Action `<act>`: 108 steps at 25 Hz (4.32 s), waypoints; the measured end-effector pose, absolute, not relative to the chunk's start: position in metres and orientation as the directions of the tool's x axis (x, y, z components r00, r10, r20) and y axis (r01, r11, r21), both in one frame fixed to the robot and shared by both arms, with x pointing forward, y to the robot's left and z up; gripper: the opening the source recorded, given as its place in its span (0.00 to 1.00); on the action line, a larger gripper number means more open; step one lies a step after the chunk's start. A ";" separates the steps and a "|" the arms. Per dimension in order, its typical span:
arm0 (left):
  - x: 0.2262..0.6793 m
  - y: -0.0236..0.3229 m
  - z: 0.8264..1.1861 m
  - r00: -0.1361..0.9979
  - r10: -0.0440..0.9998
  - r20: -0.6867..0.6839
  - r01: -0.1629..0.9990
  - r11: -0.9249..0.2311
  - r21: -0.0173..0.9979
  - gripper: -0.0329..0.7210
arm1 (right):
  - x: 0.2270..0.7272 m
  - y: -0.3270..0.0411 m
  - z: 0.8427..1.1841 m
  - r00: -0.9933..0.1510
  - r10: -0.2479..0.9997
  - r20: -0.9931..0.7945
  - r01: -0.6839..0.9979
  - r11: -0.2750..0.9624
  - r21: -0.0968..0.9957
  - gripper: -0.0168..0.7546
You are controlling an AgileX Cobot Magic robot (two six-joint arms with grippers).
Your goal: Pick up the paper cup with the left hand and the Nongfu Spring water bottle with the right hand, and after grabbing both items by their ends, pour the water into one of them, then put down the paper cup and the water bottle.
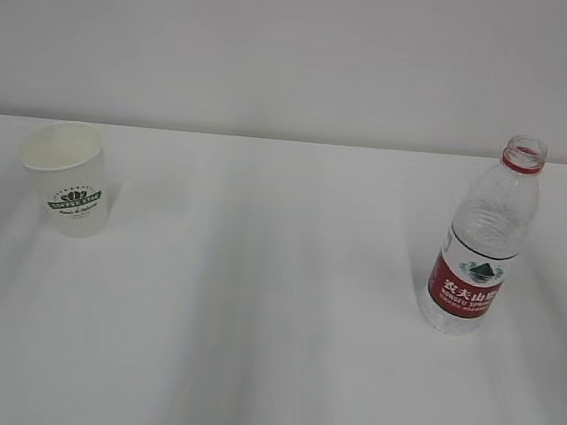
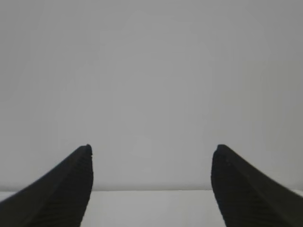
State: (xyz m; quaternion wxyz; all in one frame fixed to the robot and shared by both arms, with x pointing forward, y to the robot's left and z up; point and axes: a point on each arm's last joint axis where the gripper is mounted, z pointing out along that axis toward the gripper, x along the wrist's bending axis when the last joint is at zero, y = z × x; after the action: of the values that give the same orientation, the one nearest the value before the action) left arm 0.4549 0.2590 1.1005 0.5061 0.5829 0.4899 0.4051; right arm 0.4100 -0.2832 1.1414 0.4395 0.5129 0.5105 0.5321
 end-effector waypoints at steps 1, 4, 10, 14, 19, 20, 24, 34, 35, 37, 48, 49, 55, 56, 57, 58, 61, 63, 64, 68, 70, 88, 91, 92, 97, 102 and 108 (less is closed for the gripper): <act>0.457 0.258 1.097 0.194 0.981 -0.025 0.151 -0.005 0.989 0.47 | 0.414 -0.283 1.139 -0.086 0.993 0.085 0.070 -0.079 0.994 0.78; 0.459 0.258 1.077 0.197 0.980 -0.032 0.137 0.005 0.991 0.47 | 0.423 -0.283 1.124 -0.077 0.995 0.067 0.088 -0.060 0.994 0.78; 0.448 0.259 1.046 0.205 0.978 -0.042 0.079 0.026 0.996 0.47 | 0.422 -0.285 1.091 -0.059 0.996 0.062 0.098 -0.056 0.994 0.78; 0.441 0.260 1.033 0.207 0.977 -0.045 0.062 0.033 0.998 0.47 | 0.420 -0.285 1.073 -0.056 0.994 0.094 0.099 -0.088 0.991 0.78; 0.439 0.261 1.019 0.207 0.977 -0.049 0.092 0.031 0.995 0.47 | 0.418 -0.278 1.054 -0.134 0.989 0.069 0.072 -0.060 0.996 0.78; 0.438 0.261 1.015 0.208 0.977 -0.050 0.090 0.031 0.995 0.47 | 0.418 -0.277 1.050 -0.152 0.987 0.056 0.078 -0.045 0.996 0.78; 0.433 0.261 1.002 0.211 0.976 -0.053 0.073 0.038 0.997 0.47 | 0.412 -0.274 1.031 -0.185 0.981 0.056 0.101 -0.038 0.994 0.78; 0.426 0.261 0.964 0.232 0.971 -0.053 0.069 0.038 0.997 0.47 | 0.395 -0.272 0.999 -0.220 0.973 0.076 0.109 -0.052 0.993 0.78; 0.426 0.260 0.959 0.240 0.969 -0.052 0.074 0.035 0.997 0.47 | 0.394 -0.272 0.995 -0.221 0.972 0.077 0.118 -0.052 0.992 0.78; 0.424 0.259 0.946 0.251 0.967 -0.052 0.112 0.024 0.993 0.47 | 0.390 -0.272 0.988 -0.225 0.971 0.081 0.132 -0.052 0.990 0.78; 0.421 0.253 0.902 0.314 0.948 -0.058 0.324 -0.050 0.945 0.47 | 0.392 -0.267 0.952 -0.269 0.956 0.118 0.189 -0.067 0.980 0.78; 0.421 0.253 0.902 0.316 0.947 -0.057 0.322 -0.050 0.946 0.47 | 0.394 -0.266 0.948 -0.274 0.955 0.116 0.197 -0.063 0.978 0.78; 0.421 0.253 0.902 0.319 0.946 -0.057 0.321 -0.051 0.946 0.47 | 0.406 -0.263 0.926 -0.289 0.949 0.127 0.239 -0.057 0.969 0.78; 0.421 0.253 0.902 0.319 0.946 -0.057 0.321 -0.051 0.946 0.47 | 0.407 -0.263 0.920 -0.284 0.950 0.132 0.270 -0.053 0.961 0.78; 0.421 0.253 0.902 0.319 0.946 -0.057 0.321 -0.051 0.946 0.47 | 0.408 -0.263 0.915 -0.281 0.951 0.130 0.291 -0.045 0.956 0.78; 0.421 0.253 0.902 0.319 0.946 -0.057 0.321 -0.051 0.946 0.47 | 0.409 -0.264 0.910 -0.275 0.953 0.130 0.318 -0.038 0.947 0.78; 0.421 0.253 0.902 0.320 0.946 -0.057 0.320 -0.051 0.946 0.47 | 0.410 -0.265 0.900 -0.259 0.958 0.119 0.366 -0.017 0.931 0.78; 0.421 0.253 0.902 0.320 0.946 -0.057 0.320 -0.051 0.946 0.47 | 0.411 -0.266 0.896 -0.241 0.963 0.120 0.383 -0.019 0.923 0.78; 0.421 0.253 0.902 0.320 0.946 -0.057 0.320 -0.051 0.946 0.47 | 0.412 -0.267 0.896 -0.235 0.965 0.120 0.386 -0.021 0.922 0.78; 0.421 0.252 0.902 0.327 0.943 -0.057 0.320 -0.054 0.946 0.47 | 0.417 -0.267 0.894 -0.229 0.966 0.118 0.383 -0.022 0.923 0.78; 0.421 0.252 0.902 0.329 0.943 -0.056 0.320 -0.055 0.946 0.47 | 0.423 -0.266 0.894 -0.239 0.967 0.093 0.372 0.003 0.928 0.79; 0.421 0.252 0.902 0.331 0.942 -0.056 0.320 -0.056 0.946 0.47 | 0.465 -0.260 0.868 -0.287 0.957 0.047 0.397 0.074 0.915 0.88; 0.421 0.252 0.902 0.331 0.942 -0.056 0.320 -0.056 0.946 0.47 | 0.469 -0.259 0.865 -0.298 0.953 0.048 0.399 0.079 0.914 0.88; 0.421 0.252 0.902 0.331 0.942 -0.056 0.320 -0.056 0.946 0.47 | 0.471 -0.258 0.865 -0.304 0.952 0.047 0.397 0.081 0.914 0.88; 0.421 0.252 0.902 0.329 0.943 -0.056 0.320 -0.055 0.946 0.47 | 0.478 -0.257 0.864 -0.318 0.947 0.043 0.383 0.087 0.920 0.88; 0.421 0.252 0.902 0.328 0.943 -0.056 0.320 -0.055 0.946 0.47 | 0.485 -0.255 0.867 -0.327 0.944 0.037 0.360 0.088 0.929 0.88; 0.421 0.252 0.902 0.326 0.944 -0.057 0.320 -0.054 0.946 0.47 | 0.497 -0.254 0.860 -0.331 0.943 0.037 0.360 0.090 0.929 0.88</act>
State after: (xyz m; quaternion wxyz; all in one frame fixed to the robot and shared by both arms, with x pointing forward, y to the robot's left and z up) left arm 0.4209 0.2520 0.9018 0.4880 0.6517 0.4847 0.3195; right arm 0.4966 -0.2540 0.8599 0.3123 0.4869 0.6689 0.4669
